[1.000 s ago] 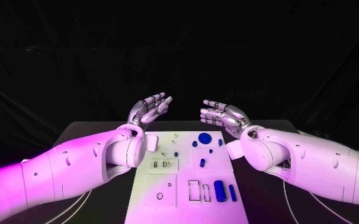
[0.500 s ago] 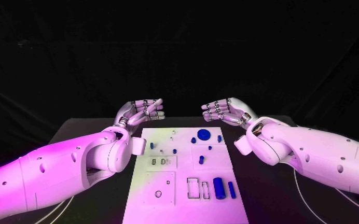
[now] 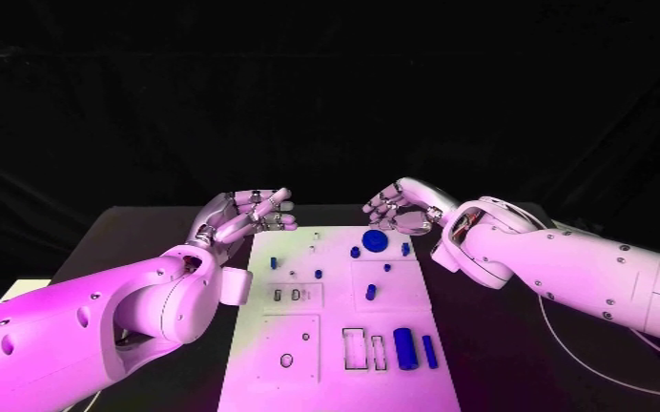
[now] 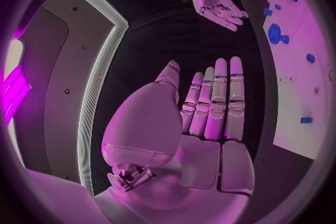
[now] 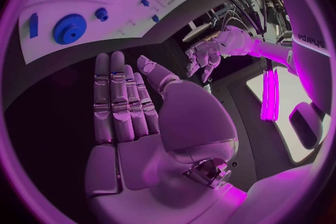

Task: Assemble the parts on the task board

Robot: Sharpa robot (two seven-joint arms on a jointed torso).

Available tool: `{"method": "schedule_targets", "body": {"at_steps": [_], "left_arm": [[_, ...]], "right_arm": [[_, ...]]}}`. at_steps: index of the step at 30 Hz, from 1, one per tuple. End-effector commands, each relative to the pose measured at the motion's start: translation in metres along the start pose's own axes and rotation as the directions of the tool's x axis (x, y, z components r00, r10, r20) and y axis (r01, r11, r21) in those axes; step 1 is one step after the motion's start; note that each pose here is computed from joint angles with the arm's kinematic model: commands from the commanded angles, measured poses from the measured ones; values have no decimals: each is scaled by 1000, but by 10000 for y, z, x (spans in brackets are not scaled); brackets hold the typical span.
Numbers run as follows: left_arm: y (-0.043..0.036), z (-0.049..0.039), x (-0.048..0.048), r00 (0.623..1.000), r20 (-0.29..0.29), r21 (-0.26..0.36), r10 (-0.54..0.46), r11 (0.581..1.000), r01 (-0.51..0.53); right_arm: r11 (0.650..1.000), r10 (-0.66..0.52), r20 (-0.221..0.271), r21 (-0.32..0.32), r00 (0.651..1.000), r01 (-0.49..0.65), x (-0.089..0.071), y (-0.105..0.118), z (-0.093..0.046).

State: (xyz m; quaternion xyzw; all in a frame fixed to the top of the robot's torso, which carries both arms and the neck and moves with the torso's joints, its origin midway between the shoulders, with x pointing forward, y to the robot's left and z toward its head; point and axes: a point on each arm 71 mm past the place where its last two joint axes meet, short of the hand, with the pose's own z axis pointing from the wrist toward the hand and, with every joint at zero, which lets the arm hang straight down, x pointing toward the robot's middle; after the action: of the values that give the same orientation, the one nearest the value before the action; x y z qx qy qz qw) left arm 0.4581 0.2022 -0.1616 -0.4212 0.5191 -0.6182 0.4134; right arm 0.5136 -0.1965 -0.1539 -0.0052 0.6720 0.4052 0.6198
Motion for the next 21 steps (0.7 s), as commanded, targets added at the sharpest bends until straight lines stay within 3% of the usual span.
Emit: {"method": "schedule_targets", "body": {"at_steps": [1,9,21], "left_arm": [[-54,-34,88,998,-52,11,-31,999,32],[-137,-122,210,994,-94,11,-53,998,55],[-144,-134,265,992,-109,6,-62,998,63]], "right_arm": [[954,-294,-78,30,953,297,35,-2,40],[871,-484,-126,24,866,491,51,101,153],[824,-551,-209,16,808,566,108,198,241]]}}
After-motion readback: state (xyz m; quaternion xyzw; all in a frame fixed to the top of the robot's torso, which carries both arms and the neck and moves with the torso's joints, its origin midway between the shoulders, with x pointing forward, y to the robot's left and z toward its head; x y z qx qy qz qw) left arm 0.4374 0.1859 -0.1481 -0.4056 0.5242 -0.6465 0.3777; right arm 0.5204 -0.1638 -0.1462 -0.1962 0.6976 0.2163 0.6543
